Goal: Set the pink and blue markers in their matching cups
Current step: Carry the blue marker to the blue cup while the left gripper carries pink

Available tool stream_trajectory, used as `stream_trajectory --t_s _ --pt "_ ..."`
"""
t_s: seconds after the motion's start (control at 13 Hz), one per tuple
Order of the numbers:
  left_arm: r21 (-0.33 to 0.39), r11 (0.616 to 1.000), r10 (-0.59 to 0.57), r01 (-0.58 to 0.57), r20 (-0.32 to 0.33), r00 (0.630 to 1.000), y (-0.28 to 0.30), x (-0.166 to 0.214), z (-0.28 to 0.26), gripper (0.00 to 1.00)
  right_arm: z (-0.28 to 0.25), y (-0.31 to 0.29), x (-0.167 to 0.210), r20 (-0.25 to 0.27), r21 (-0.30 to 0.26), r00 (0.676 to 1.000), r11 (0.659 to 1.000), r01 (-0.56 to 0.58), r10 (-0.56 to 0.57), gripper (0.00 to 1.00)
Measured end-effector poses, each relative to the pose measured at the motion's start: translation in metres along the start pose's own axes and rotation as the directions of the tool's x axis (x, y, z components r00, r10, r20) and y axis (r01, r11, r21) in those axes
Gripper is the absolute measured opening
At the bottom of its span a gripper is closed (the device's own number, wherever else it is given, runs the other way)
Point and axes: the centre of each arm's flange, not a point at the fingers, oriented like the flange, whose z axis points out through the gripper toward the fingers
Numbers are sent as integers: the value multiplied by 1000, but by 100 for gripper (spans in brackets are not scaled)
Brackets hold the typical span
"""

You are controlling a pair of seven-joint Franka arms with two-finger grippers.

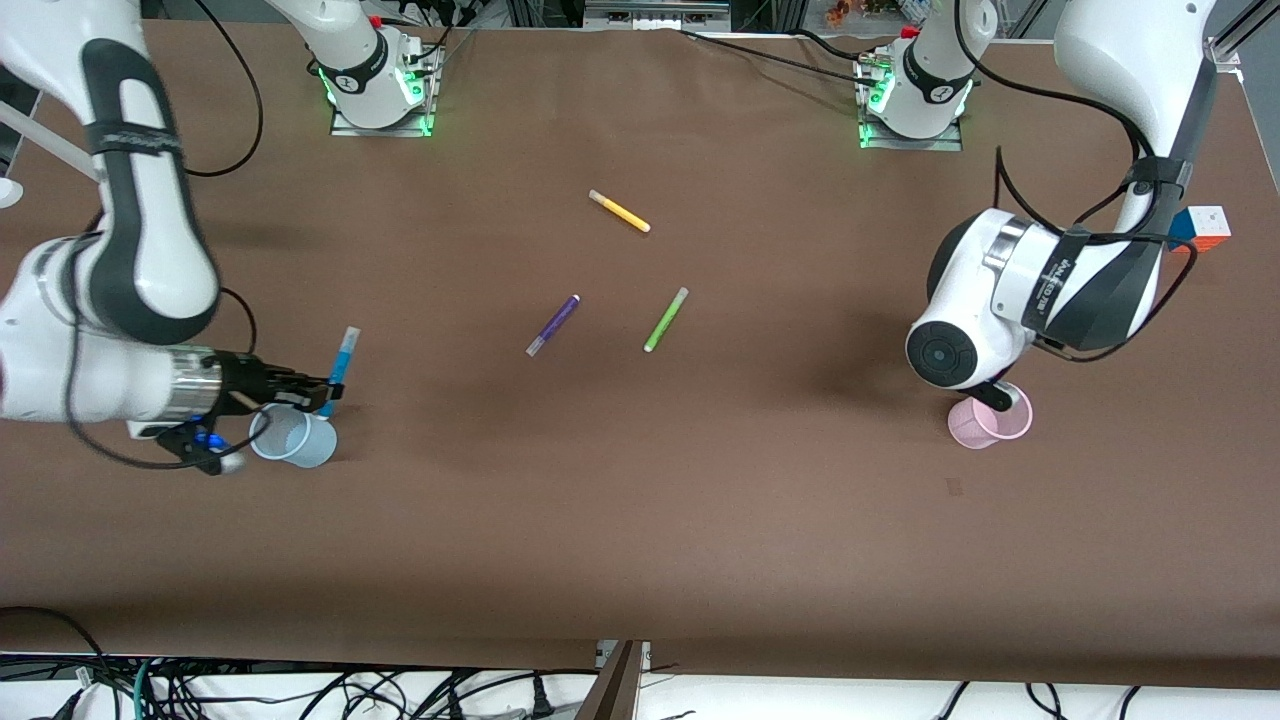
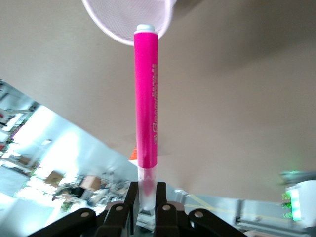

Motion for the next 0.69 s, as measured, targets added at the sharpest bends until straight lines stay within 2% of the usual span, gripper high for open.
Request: stream_trajectory --t_s 0.38,0.54,0.69 --pt "166 982 79 -94 93 993 5 44 28 17 20 73 42 99 166 991 980 -110 94 18" --pt "210 972 85 -103 94 992 6 53 30 17 24 97 59 134 215 983 964 -155 128 18" --pt "224 969 94 -109 77 993 8 60 31 17 27 121 71 175 275 972 941 -199 155 18"
